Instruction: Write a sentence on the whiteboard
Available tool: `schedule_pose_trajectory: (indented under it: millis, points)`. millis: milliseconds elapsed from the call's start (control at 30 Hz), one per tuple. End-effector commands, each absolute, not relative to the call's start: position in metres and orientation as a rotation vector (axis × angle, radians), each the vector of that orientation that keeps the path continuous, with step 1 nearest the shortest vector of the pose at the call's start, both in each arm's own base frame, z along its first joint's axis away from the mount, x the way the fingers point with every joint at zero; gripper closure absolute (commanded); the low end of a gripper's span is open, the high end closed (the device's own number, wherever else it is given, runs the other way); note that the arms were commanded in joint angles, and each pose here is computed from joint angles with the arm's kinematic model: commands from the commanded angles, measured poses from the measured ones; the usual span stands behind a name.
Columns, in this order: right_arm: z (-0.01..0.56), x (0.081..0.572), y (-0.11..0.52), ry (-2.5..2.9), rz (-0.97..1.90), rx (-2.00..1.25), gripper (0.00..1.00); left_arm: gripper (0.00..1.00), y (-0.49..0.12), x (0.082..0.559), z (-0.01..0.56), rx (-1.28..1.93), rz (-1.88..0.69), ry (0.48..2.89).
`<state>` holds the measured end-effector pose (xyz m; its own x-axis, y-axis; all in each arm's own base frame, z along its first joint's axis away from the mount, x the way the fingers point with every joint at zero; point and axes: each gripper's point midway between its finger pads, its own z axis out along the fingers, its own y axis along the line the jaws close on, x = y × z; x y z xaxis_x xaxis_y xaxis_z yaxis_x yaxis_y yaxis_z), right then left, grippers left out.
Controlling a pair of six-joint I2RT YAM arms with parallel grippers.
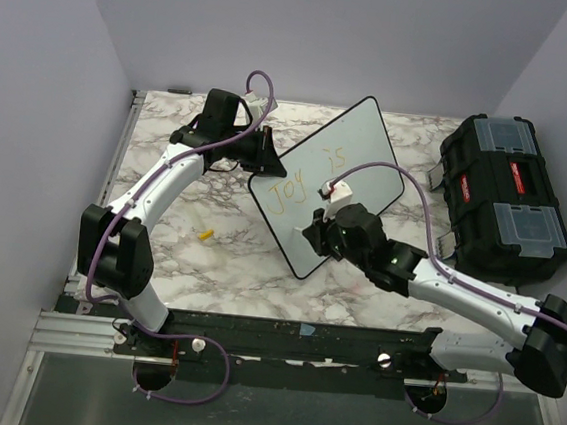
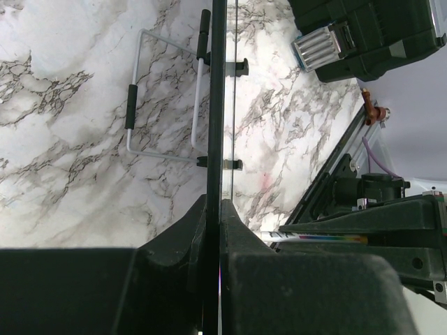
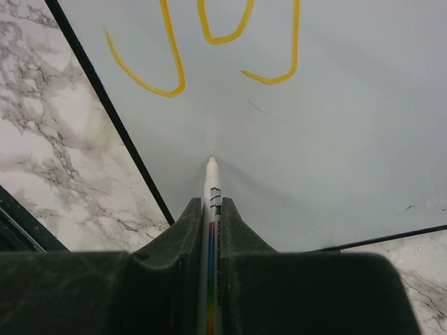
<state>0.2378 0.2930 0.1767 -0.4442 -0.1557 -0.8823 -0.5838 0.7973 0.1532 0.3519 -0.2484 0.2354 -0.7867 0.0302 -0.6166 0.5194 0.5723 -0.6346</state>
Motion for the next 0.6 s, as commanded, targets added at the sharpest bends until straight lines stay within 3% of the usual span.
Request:
schedule_pose_trajectory:
  millis: [0,567]
  points:
    - [0.189,0.245,0.303,1.966,0.557,-0.518,0.99,1.00,-0.245,0.378,0.256,0.450,-1.068,2.131]
    - [0.164,0.229,0.310,2.024,0.584,-0.602,0.99,1.00,-0.245,0.379,0.258,0.450,-1.070,2.125]
